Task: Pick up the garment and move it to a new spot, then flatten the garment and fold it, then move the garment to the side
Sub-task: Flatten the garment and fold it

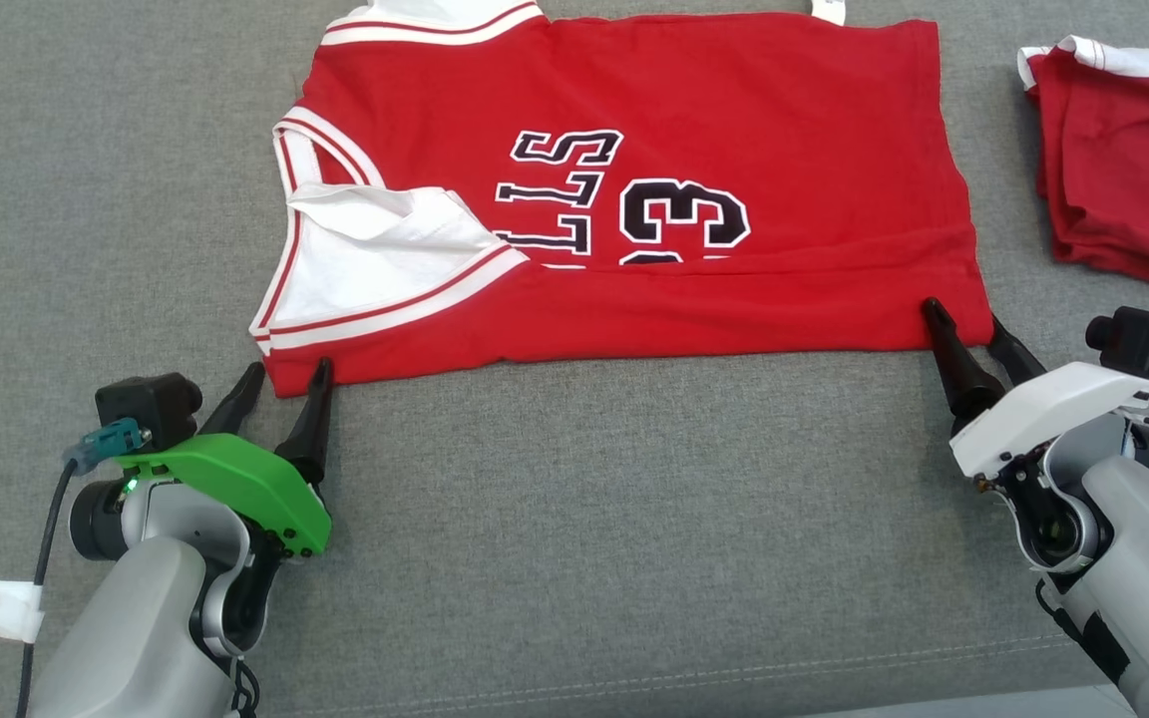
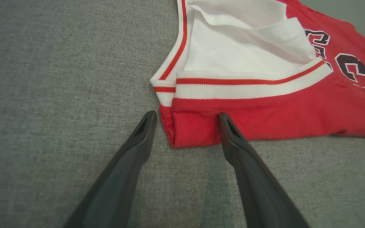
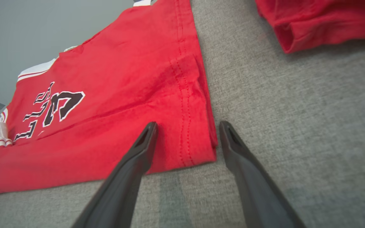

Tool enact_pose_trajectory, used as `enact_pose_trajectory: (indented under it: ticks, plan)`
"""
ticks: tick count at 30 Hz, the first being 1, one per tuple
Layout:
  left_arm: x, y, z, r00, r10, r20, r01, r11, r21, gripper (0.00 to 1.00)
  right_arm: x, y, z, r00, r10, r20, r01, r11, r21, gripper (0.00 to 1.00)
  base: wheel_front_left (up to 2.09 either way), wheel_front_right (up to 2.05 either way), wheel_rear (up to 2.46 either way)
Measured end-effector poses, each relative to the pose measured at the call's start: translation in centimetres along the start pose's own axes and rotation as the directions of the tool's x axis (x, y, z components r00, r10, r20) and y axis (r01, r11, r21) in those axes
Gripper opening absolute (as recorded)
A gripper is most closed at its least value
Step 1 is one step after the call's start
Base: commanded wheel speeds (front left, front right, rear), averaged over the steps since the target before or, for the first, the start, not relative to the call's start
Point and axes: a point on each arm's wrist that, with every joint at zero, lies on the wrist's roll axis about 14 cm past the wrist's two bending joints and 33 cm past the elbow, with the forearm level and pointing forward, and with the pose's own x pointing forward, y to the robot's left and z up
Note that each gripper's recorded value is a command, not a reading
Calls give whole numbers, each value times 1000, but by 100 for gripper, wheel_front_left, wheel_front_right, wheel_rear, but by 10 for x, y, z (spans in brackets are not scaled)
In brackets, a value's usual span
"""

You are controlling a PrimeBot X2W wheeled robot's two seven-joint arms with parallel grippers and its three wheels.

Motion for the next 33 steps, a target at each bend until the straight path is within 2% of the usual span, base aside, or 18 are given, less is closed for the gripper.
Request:
enact_pose_trajectory:
  ticks: [1,2,3,4,5,6,7,23,33]
  plan:
    - [0,0,0,1000,0,-1,0,1000,0,100,0,0,0,1000,1,-1,-1,1000,0,100,0,0,0]
    - [0,0,0,1000,0,-1,0,1000,0,91,0,1,0,1000,3,-2,-3,1000,0,100,0,0,0]
    - [0,0,0,1000,0,-1,0,1000,0,50,0,1,0,1000,4,-3,-4,1000,-1,50,0,0,0]
    - [0,0,0,1000,0,-1,0,1000,0,35,1,2,-1,1000,7,-3,-7,1000,-1,40,0,0,0]
    - [0,0,0,1000,0,-3,0,1000,0,15,1,2,0,1000,8,-3,-8,1000,-2,24,0,0,0]
    - [0,0,-1,1000,0,-4,0,1000,0,0,1,2,0,1000,11,-3,-11,1000,-3,5,0,0,0]
    - [0,0,-1,1000,0,-4,0,1000,0,0,1,3,-1,1000,17,-4,-17,1000,-2,0,0,0,0]
    - [-4,-4,10,1000,-8,27,8,1000,9,0,-2,15,3,998,56,20,-56,998,26,0,0,0,0]
    - [-27,-5,14,999,-17,45,15,999,33,0,-17,17,8,996,78,45,-81,994,70,0,0,0,0]
